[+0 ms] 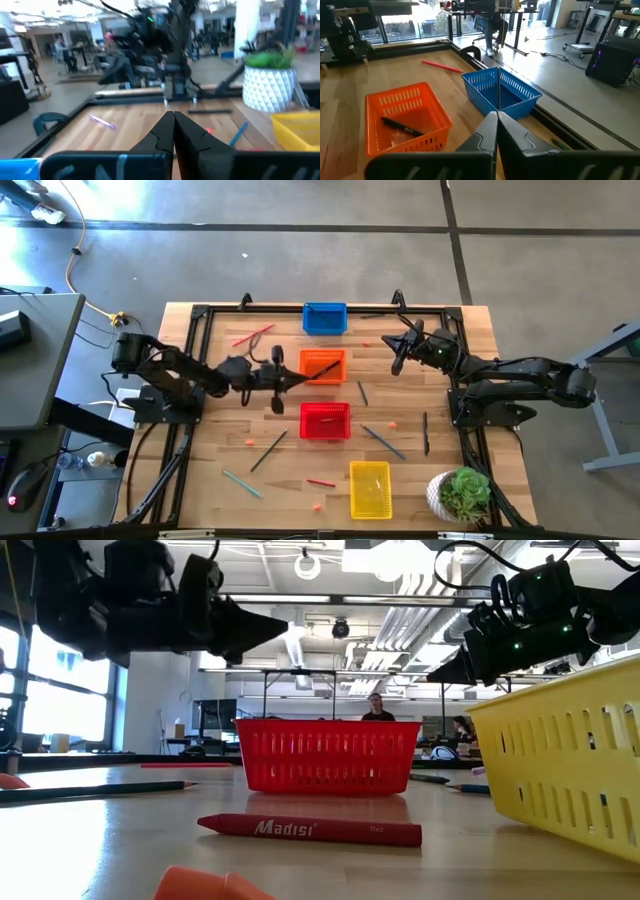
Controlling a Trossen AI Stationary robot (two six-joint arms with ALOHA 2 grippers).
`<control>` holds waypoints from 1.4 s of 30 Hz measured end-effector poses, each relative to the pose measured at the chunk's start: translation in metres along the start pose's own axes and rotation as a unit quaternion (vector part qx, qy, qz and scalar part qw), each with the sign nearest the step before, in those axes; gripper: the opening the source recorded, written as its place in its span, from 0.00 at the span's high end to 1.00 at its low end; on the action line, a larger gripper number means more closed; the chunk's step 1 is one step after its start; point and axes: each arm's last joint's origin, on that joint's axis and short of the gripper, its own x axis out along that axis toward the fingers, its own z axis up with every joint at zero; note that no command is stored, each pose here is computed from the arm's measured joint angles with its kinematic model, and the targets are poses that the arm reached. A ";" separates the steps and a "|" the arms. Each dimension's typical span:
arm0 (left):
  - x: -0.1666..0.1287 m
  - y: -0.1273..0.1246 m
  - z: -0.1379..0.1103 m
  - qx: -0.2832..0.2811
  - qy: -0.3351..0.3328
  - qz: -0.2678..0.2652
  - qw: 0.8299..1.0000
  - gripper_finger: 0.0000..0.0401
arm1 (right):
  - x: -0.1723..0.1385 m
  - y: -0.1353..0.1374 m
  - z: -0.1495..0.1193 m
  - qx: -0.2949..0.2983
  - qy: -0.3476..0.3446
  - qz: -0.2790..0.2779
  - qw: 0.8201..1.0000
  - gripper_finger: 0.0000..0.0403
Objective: Sort crayons/erasers/pens/pencils in bins
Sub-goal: Put the orange eraser into the yellow bin
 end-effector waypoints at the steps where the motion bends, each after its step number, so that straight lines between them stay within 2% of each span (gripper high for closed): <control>1: -0.003 0.003 -0.001 -0.006 -0.006 -0.005 1.000 1.00 | 0.000 0.000 0.000 0.000 0.000 -0.005 1.000 1.00; 5: -0.014 0.012 -0.007 -0.021 -0.002 -0.029 0.999 1.00 | 0.000 -0.001 0.000 0.000 0.001 -0.015 1.000 1.00; 8: -0.019 0.016 -0.010 -0.025 0.002 -0.021 0.999 1.00 | 0.000 -0.001 0.000 0.001 -0.002 -0.011 1.000 1.00; 12: -0.019 0.017 -0.010 -0.031 0.002 -0.020 0.999 1.00 | 0.000 0.003 0.001 0.001 -0.005 0.046 0.999 1.00; 15: -0.019 0.017 -0.009 -0.014 -0.006 -0.021 1.000 1.00 | 0.000 0.004 0.001 0.001 -0.010 0.074 0.997 1.00; 21: -0.015 0.018 -0.005 0.005 -0.015 -0.027 1.000 1.00 | 0.000 0.004 -0.001 -0.017 -0.001 0.074 0.997 1.00; 24: -0.014 0.018 -0.004 0.007 -0.018 -0.027 0.999 1.00 | 0.000 0.003 -0.005 -0.017 0.024 0.049 0.998 1.00; 27: -0.015 0.019 -0.005 0.040 -0.017 -0.023 0.999 1.00 | 0.000 0.005 -0.008 -0.009 0.041 0.037 0.998 1.00; 33: -0.024 0.025 -0.011 0.006 -0.009 -0.046 0.999 1.00 | 0.001 0.036 -0.001 -0.024 0.066 0.050 0.996 1.00; 42: -0.053 0.022 -0.024 0.004 0.007 -0.039 0.999 1.00 | -0.012 0.086 0.036 -0.015 0.222 0.040 0.974 1.00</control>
